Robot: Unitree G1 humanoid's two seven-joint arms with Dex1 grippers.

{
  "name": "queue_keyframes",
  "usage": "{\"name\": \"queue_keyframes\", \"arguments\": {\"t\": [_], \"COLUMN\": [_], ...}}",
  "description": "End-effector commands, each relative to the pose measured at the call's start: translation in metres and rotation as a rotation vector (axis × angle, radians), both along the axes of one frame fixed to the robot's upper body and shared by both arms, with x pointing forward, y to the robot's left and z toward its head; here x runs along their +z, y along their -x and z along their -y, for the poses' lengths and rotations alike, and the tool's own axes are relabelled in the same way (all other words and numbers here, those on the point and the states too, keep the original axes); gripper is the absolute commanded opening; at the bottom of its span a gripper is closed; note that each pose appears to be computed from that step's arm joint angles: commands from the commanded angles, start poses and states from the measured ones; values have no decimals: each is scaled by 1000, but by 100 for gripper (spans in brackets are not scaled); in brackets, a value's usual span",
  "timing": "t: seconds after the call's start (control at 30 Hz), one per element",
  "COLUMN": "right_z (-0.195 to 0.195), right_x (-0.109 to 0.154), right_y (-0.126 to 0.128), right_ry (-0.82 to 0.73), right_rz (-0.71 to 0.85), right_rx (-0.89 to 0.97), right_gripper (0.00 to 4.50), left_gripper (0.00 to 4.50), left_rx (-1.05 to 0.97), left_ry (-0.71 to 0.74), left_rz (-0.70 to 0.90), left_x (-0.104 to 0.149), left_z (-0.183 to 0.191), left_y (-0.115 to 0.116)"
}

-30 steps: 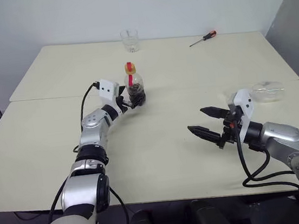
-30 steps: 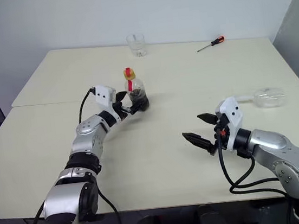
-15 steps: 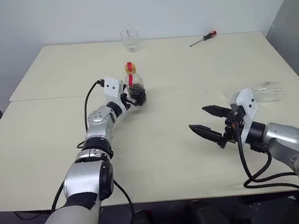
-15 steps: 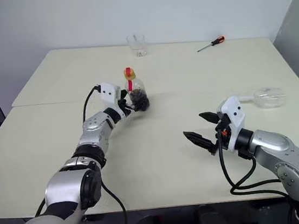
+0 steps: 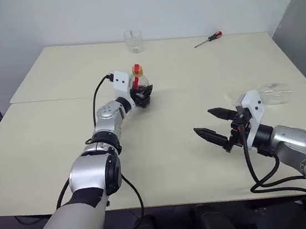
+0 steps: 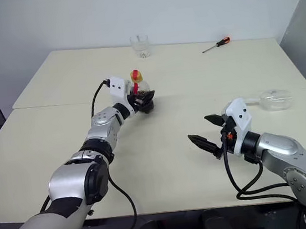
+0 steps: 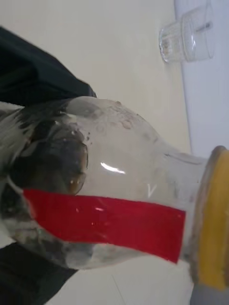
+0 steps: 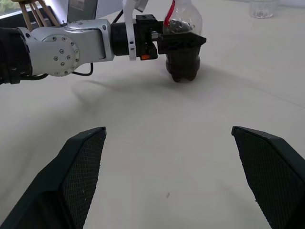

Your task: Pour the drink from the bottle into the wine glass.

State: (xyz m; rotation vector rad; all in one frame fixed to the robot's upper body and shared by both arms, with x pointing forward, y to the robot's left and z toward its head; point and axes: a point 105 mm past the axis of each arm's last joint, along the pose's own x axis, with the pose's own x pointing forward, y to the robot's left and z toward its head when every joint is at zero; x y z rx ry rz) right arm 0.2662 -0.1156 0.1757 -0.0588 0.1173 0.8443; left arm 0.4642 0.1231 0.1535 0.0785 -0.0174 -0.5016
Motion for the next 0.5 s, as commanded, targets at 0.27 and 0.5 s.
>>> {"name": "queue_keyframes", "arguments": {"t": [0.27,0.5], "right_z": [2,8], "right_x": [18,41], "right_y": [0,-25], "right_ry": [3,42], "right_rz": [74,157], "right_rx": [-6,-116], "right_gripper": [450,450], "left_gripper": [214,191], "left_rx": [62,-240], "left_ry": [1,34], "left_rz": [16,103], "left_x": [1,20], "left_z": [-14,18], "left_y": [-2,16]}}
